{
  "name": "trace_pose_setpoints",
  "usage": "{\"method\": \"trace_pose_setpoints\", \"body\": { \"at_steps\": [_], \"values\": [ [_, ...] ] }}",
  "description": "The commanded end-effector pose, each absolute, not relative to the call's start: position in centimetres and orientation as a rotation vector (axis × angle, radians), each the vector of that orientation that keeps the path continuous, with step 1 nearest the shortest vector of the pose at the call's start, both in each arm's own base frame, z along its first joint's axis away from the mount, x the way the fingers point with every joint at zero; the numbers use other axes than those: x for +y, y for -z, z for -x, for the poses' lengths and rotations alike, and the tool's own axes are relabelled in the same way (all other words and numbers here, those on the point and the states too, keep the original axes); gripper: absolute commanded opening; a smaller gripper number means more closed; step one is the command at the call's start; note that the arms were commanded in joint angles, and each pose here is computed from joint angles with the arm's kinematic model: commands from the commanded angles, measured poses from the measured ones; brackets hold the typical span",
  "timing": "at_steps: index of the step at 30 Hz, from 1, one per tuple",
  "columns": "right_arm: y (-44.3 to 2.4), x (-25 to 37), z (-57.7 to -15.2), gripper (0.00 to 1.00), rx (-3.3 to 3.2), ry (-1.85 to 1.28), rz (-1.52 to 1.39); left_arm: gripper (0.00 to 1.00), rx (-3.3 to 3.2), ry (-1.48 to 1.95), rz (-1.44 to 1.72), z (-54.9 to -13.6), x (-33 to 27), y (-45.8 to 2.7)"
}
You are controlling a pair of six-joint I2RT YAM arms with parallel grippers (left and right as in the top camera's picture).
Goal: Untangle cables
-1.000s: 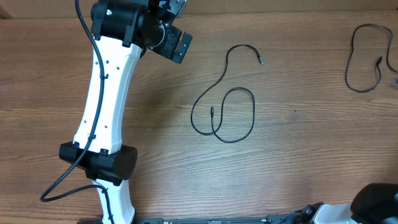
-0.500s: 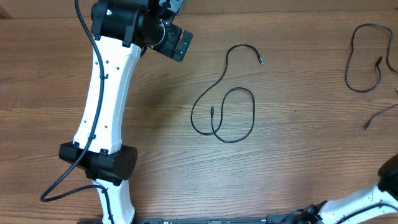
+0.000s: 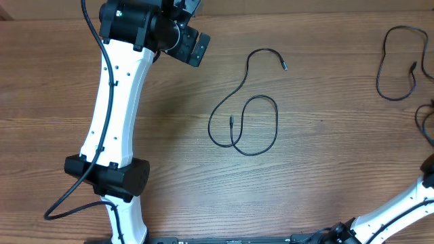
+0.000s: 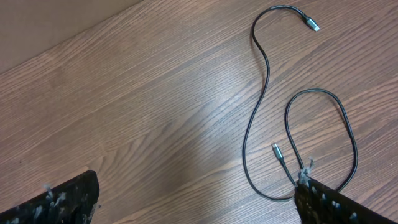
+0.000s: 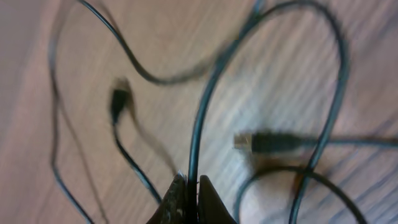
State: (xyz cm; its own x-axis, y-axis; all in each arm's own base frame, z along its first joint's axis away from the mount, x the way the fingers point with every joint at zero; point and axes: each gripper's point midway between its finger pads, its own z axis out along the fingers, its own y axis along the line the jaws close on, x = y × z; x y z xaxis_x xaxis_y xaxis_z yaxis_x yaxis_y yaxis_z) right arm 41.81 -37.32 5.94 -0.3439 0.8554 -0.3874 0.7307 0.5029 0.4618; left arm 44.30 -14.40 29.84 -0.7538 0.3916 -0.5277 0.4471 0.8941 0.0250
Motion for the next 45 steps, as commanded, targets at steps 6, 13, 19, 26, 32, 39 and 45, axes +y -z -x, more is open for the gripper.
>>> {"method": "trace_pose_setpoints", "body": {
  "at_steps": [6,13,19,26,32,39,45],
  "values": [
    [-3.1,-36.9,-39.6,0.99,2.199,-0.269,-1.387,1.00,2.532,0.152,-0.597,-44.3,-14.6,-29.5],
    [-4.9,-35.5,-40.9,1.00,2.172,-0.404,-1.320,1.00,2.531,0.152,-0.598,-44.3,-14.6,-29.5],
    [-15.0,-34.6,-44.0,1.00,2.017,-0.518,-1.117,1.00,2.530,0.151,-0.602,-44.3,-14.6,-29.5],
    [-25.4,-34.3,-44.1,1.00,1.910,-0.321,-0.985,1.00,2.529,0.151,-0.602,-44.4,-14.6,-29.5],
    [-26.2,-34.2,-43.5,1.00,1.929,-0.151,-1.018,1.00,2.530,0.151,-0.602,-44.3,-14.6,-29.5],
    [-21.9,-34.5,-41.6,1.00,2.074,0.068,-1.143,1.00,2.536,0.151,-0.603,-44.2,-14.6,-29.4],
    [-21.0,-28.9,-44.4,1.00,2.192,-0.212,-0.922,1.00,2.535,0.151,-0.602,-44.2,-14.6,-29.4]
  ]
}}
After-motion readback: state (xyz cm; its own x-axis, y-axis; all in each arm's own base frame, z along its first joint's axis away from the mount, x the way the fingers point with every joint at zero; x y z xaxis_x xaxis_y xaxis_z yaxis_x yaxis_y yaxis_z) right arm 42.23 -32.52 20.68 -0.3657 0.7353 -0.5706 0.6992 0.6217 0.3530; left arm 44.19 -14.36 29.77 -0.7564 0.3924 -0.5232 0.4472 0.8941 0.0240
